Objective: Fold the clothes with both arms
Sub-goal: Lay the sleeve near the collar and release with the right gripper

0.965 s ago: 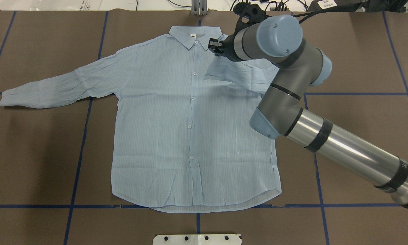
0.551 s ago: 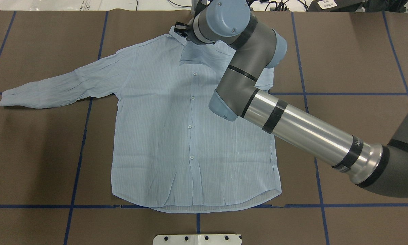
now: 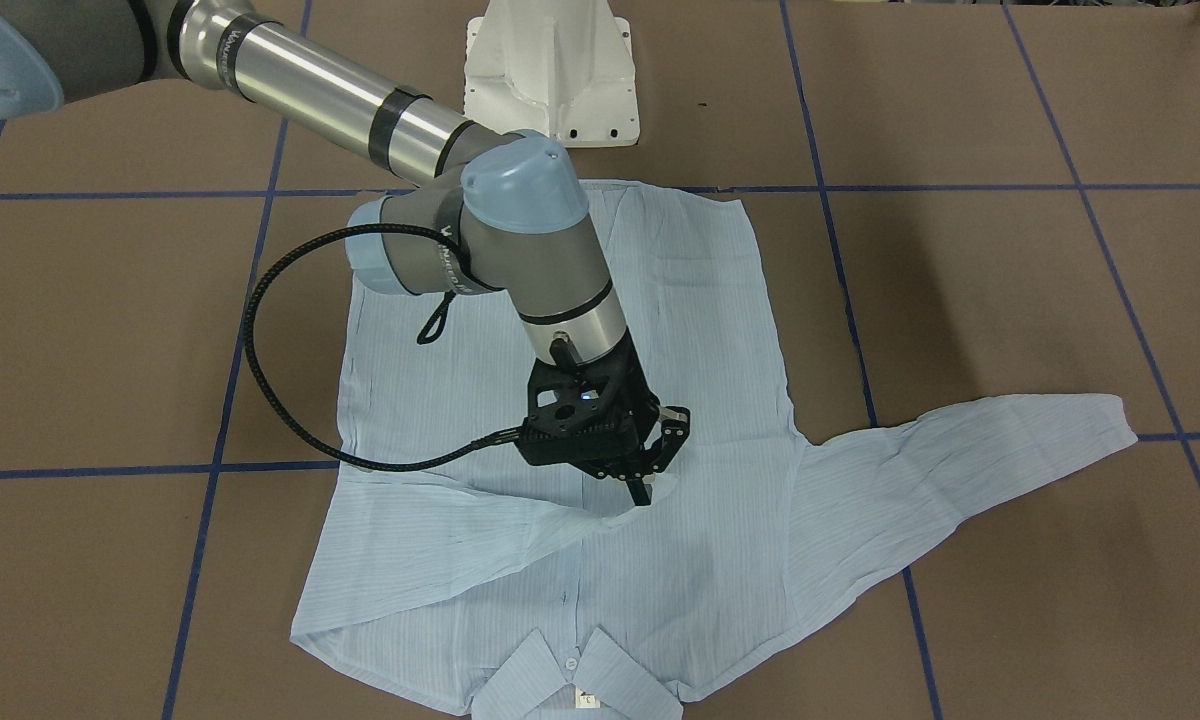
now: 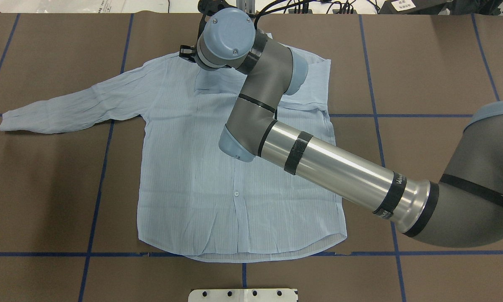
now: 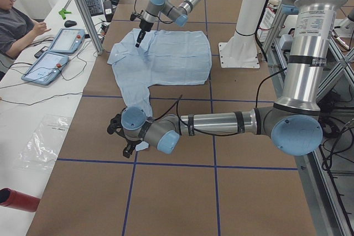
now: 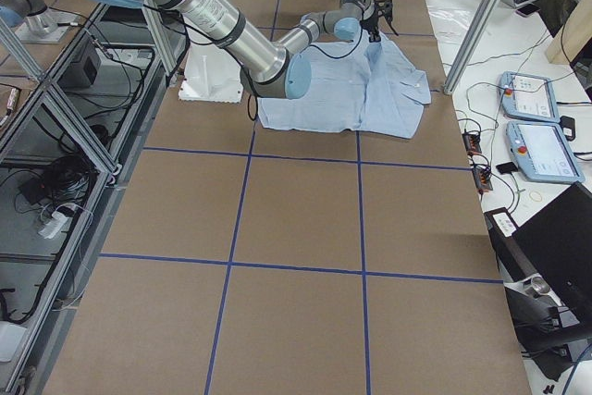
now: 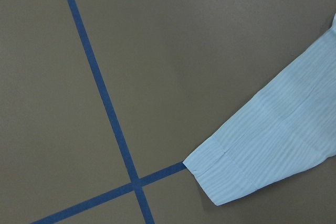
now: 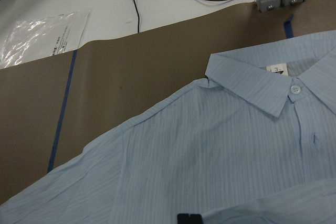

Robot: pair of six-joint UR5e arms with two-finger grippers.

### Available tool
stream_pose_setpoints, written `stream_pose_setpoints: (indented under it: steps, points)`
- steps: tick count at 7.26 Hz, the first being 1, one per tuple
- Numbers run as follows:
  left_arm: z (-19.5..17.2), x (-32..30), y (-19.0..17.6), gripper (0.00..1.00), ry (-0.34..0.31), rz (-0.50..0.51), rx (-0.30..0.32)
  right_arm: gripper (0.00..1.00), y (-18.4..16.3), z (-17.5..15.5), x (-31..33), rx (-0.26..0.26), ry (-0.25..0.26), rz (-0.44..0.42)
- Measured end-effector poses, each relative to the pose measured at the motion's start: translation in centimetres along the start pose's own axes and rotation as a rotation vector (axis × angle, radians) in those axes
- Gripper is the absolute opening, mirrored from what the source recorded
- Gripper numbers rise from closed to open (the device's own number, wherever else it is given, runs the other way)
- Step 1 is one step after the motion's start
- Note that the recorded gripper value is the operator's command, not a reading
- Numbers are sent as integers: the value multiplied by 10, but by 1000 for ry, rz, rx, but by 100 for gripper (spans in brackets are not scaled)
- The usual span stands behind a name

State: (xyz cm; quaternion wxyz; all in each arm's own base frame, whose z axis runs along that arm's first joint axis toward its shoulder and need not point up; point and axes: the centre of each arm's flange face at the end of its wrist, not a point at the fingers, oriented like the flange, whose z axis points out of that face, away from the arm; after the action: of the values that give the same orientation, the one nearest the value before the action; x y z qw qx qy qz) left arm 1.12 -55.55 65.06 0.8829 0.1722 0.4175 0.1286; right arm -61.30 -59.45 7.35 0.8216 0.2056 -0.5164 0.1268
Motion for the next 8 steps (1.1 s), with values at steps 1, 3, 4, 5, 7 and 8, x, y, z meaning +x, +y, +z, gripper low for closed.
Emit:
stream_pose_setpoints:
  steps: [1, 3, 4, 5, 7, 8]
  points:
    - [0, -1, 0, 100, -7, 0, 0, 0, 10, -3, -10, -8, -16, -8]
    - [1, -2, 1, 100, -11, -3, -2, 0, 23, -8, -20, -21, -38, -20]
    - [2, -4, 2, 100, -12, -5, -4, 0, 25, -1, -16, -22, -26, -31]
    - [3, -4, 2, 100, -12, -6, -5, 0, 25, 13, -11, -22, -1, -50]
    - [3, -5, 2, 100, -12, -7, -5, 0, 22, 41, -17, -22, 38, -76]
    - [3, -5, 2, 100, -12, -7, -6, 0, 22, 48, -20, -24, 43, -85]
